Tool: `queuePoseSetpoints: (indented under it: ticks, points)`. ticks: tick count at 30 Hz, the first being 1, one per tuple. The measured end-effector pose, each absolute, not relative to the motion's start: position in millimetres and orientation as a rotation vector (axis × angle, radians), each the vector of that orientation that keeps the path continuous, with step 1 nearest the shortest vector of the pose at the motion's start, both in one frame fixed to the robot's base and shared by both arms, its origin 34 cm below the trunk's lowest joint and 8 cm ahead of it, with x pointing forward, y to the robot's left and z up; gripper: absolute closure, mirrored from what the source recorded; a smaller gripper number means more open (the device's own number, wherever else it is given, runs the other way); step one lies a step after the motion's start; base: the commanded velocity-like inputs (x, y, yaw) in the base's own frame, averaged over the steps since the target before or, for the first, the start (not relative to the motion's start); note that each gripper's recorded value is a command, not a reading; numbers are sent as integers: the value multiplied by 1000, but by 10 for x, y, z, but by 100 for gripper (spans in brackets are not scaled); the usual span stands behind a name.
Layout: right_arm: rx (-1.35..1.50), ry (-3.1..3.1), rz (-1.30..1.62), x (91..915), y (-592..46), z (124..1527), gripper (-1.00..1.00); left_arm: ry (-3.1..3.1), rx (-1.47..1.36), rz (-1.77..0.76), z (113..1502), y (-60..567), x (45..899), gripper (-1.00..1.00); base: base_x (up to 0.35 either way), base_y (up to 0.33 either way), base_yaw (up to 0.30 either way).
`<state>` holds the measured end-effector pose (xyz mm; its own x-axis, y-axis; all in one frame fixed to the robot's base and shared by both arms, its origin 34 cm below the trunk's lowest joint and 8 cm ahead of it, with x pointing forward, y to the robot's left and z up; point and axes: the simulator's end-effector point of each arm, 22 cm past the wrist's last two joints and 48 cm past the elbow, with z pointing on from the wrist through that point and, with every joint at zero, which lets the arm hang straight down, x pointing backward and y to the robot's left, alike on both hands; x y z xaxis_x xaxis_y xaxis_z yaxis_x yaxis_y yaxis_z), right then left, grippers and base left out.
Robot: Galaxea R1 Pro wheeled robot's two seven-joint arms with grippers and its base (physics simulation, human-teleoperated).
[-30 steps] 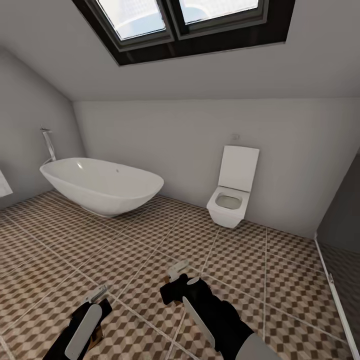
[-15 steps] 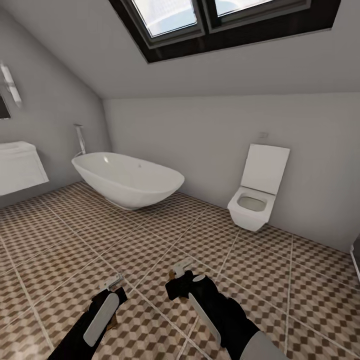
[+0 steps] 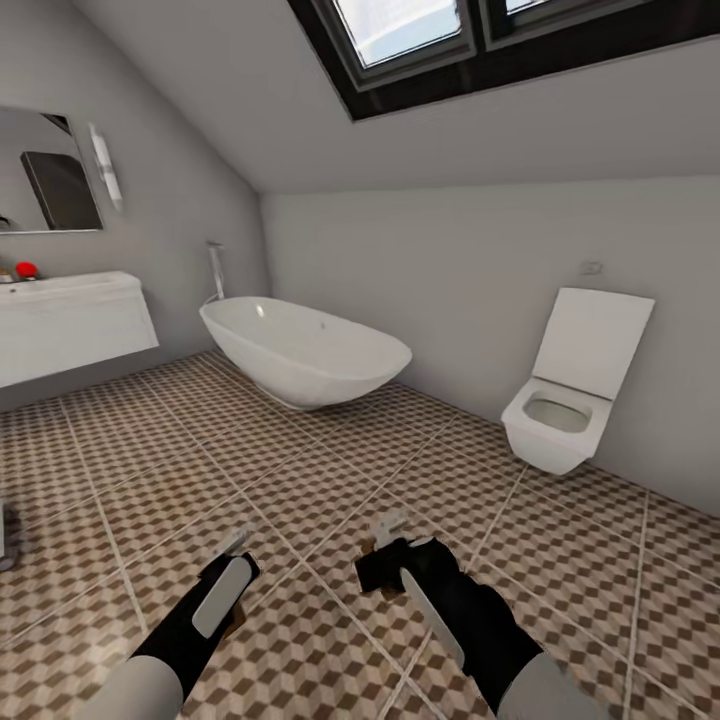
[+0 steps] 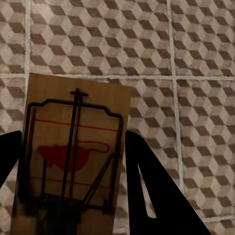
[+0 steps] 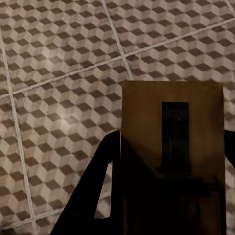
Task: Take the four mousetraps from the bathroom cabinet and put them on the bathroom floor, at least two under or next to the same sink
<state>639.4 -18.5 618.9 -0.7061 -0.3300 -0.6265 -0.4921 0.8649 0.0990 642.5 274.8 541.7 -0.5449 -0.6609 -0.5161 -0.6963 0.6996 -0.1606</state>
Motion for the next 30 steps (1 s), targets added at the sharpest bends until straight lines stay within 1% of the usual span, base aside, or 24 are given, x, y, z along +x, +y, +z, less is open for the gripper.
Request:
queuePoseSetpoints:
  ticks: [5,10,12,17,21,30]
  points:
    - [-594,2439,351,6387,-107,6040,100,2363,-1019,42,5300,2657,6433,100,0,0,292]
    - [-595,2443,353,6381,-86,5933,100,2429,-1029,67,4974,2721,6238,100,0,0,288]
    - [-595,2428,352,6404,-71,5945,100,2427,-987,10,4976,2592,6293,100,0,0,274]
    - [-604,2442,339,6376,-89,5865,100,2443,-954,20,4886,2642,6219,100,30,5,272]
    - [-608,2445,333,6367,-96,5827,100,2456,-955,47,4800,2754,6108,100,209,74,276]
    - [-599,2430,329,6395,-104,5804,100,2460,-956,65,4763,2838,6055,100,307,130,280]
